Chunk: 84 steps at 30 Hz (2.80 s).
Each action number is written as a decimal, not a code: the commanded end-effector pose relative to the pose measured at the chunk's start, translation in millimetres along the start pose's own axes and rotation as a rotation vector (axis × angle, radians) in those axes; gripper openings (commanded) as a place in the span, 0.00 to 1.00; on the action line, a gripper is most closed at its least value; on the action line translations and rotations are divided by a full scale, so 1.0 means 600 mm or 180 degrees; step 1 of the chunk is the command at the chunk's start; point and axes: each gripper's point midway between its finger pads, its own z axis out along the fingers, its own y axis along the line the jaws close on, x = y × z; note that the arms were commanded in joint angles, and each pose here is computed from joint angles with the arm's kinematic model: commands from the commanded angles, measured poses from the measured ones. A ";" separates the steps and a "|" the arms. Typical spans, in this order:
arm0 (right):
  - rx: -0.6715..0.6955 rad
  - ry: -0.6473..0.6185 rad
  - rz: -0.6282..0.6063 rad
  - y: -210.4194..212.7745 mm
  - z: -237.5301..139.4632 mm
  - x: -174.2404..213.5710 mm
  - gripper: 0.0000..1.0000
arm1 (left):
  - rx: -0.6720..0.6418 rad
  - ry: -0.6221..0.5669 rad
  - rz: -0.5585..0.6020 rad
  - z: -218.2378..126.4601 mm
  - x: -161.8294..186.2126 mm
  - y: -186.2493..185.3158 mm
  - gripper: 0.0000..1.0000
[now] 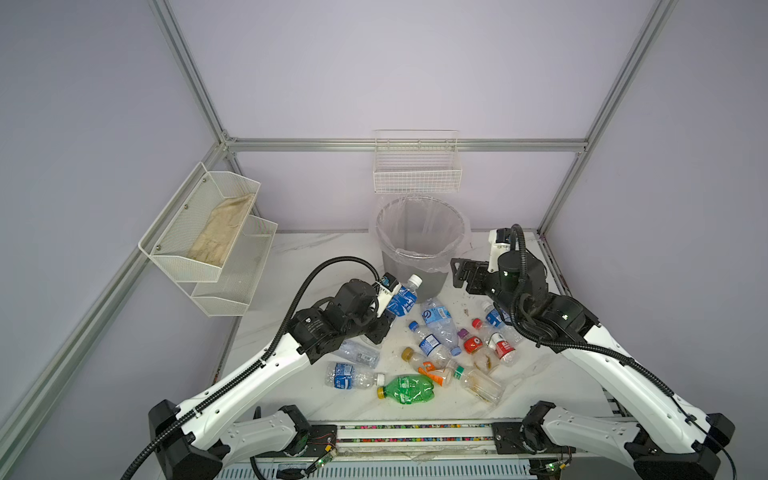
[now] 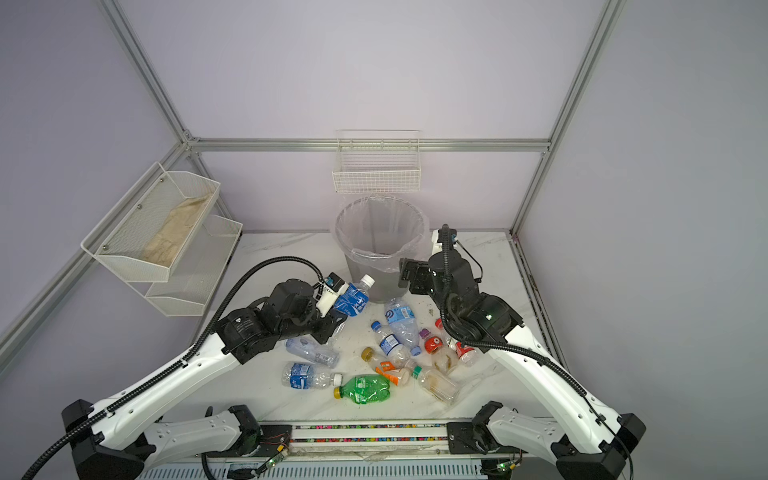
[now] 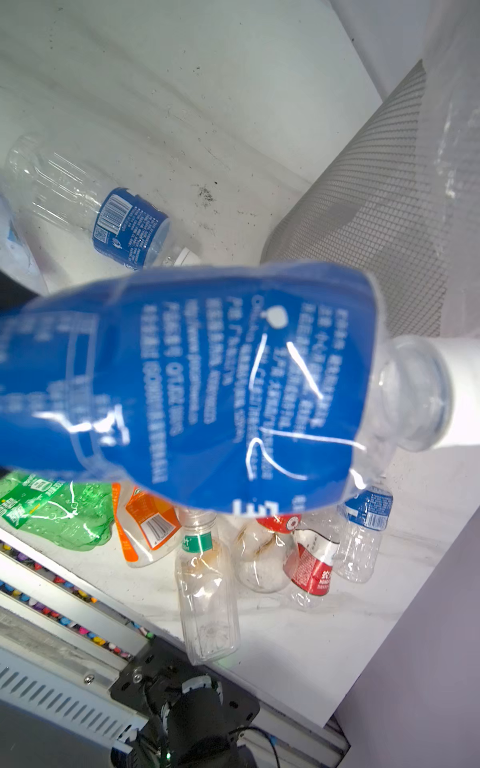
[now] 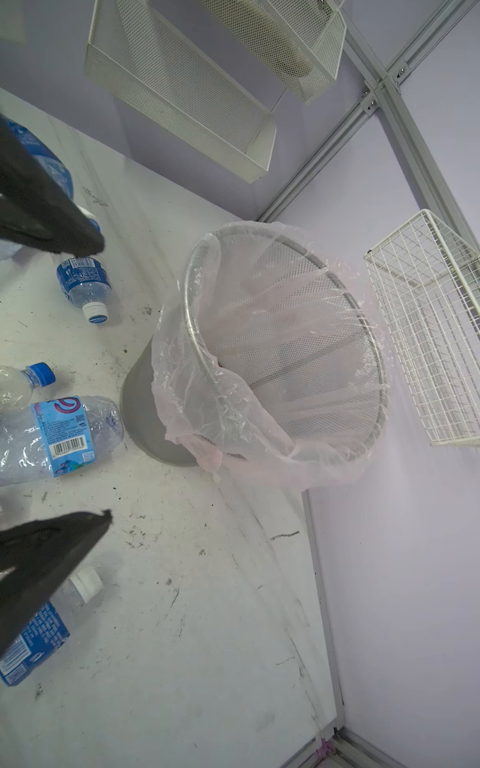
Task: Throw the plastic bottles in the bin
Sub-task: 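Lift the blue-labelled bottle with the left gripper over the wastebasket, then open the left gripper to drop the bottle into the wastebasket, then withdraw the left gripper while the right gripper reaches toward the nearer bottles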
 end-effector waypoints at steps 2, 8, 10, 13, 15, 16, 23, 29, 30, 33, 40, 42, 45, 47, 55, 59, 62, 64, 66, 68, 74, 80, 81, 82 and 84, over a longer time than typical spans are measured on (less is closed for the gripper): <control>0.0012 -0.0108 0.0103 -0.002 -0.012 -0.016 0.98 | 0.0010 -0.0304 0.0065 -0.047 -0.045 -0.013 0.25; 0.0016 -0.0096 0.0122 -0.005 -0.013 -0.012 0.97 | -0.0036 -0.0791 0.0141 -0.100 -0.125 -0.014 0.25; 0.0027 -0.0083 0.0131 -0.007 -0.012 -0.008 0.97 | -0.0032 -0.0984 0.0143 -0.114 -0.149 -0.016 0.24; 0.0031 -0.0081 0.0140 -0.010 -0.015 -0.005 0.97 | -0.0015 -0.1290 0.0126 -0.138 -0.184 -0.018 0.24; 0.0035 -0.0079 0.0143 -0.012 -0.015 -0.003 0.97 | -0.0025 -0.1510 0.0105 -0.155 -0.207 -0.017 0.24; 0.0041 -0.0071 0.0139 -0.013 -0.014 0.000 0.97 | -0.0033 -0.1597 0.0104 -0.163 -0.215 -0.016 0.24; 0.0065 -0.0042 0.0116 -0.018 -0.011 0.008 0.98 | -0.0132 -0.2069 0.0165 -0.205 -0.276 -0.012 0.24; 0.0095 -0.0009 0.0089 -0.024 -0.008 0.019 0.97 | -0.0245 -0.2325 0.0231 -0.225 -0.321 -0.008 0.24; 0.0098 -0.0010 0.0090 -0.024 -0.008 0.019 0.97 | -0.0258 -0.2364 0.0243 -0.227 -0.329 -0.007 0.24; 0.0103 -0.0003 0.0087 -0.026 -0.008 0.022 0.97 | -0.0308 -0.2464 0.0269 -0.229 -0.350 -0.003 0.24; 0.0099 0.0006 0.0083 -0.027 -0.009 0.025 0.98 | -0.0299 -0.2633 0.0219 -0.216 -0.404 0.012 0.24; 0.0090 0.0002 0.0092 -0.026 -0.010 0.022 0.98 | -0.0258 -0.2639 0.0201 -0.204 -0.418 0.019 0.24; 0.0053 0.0001 0.0108 -0.022 -0.017 0.017 0.97 | -0.0223 -0.2586 0.0107 -0.172 -0.439 0.045 0.24; 0.0042 -0.0012 0.0115 -0.020 -0.022 0.011 0.97 | -0.0250 -0.2533 0.0028 -0.146 -0.450 0.068 0.25; -0.0004 -0.0038 0.0187 -0.017 -0.041 -0.003 0.97 | -0.0439 -0.1802 -0.0149 -0.030 -0.465 0.134 0.99; 0.0015 -0.0058 0.0178 -0.019 -0.042 -0.006 0.97 | -0.0434 -0.1986 -0.0085 -0.075 -0.469 0.119 1.00; -0.0001 -0.0037 0.0142 -0.012 -0.032 -0.004 0.97 | -0.0437 -0.2070 -0.0023 -0.106 -0.463 0.110 1.00; -0.0025 -0.0003 0.0131 -0.006 -0.022 -0.002 0.98 | -0.0405 -0.2107 0.0010 -0.125 -0.457 0.102 1.00; -0.0045 0.0031 0.0124 -0.001 -0.015 0.002 0.98 | -0.0361 -0.2133 0.0041 -0.139 -0.449 0.093 1.00; -0.0044 0.0042 0.0121 0.000 -0.010 0.004 0.97 | -0.0337 -0.2149 0.0056 -0.153 -0.439 0.088 1.00; -0.0063 0.0080 0.0077 -0.001 -0.010 0.011 0.97 | -0.0340 -0.2171 0.0102 -0.192 -0.392 0.079 1.00; -0.0216 0.0143 0.0004 0.013 -0.005 0.020 0.97 | -0.0341 -0.2119 0.0078 -0.207 -0.334 0.076 1.00; -0.0269 0.0159 -0.0015 0.019 -0.004 0.022 0.97 | -0.0346 -0.2107 0.0066 -0.208 -0.324 0.076 1.00; -0.0316 0.0178 -0.0042 0.023 -0.002 0.025 0.97 | -0.0351 -0.2095 0.0051 -0.209 -0.316 0.077 1.00; -0.0464 0.0217 -0.0103 0.037 -0.001 0.030 0.98 | -0.0362 -0.2067 0.0013 -0.212 -0.297 0.077 1.00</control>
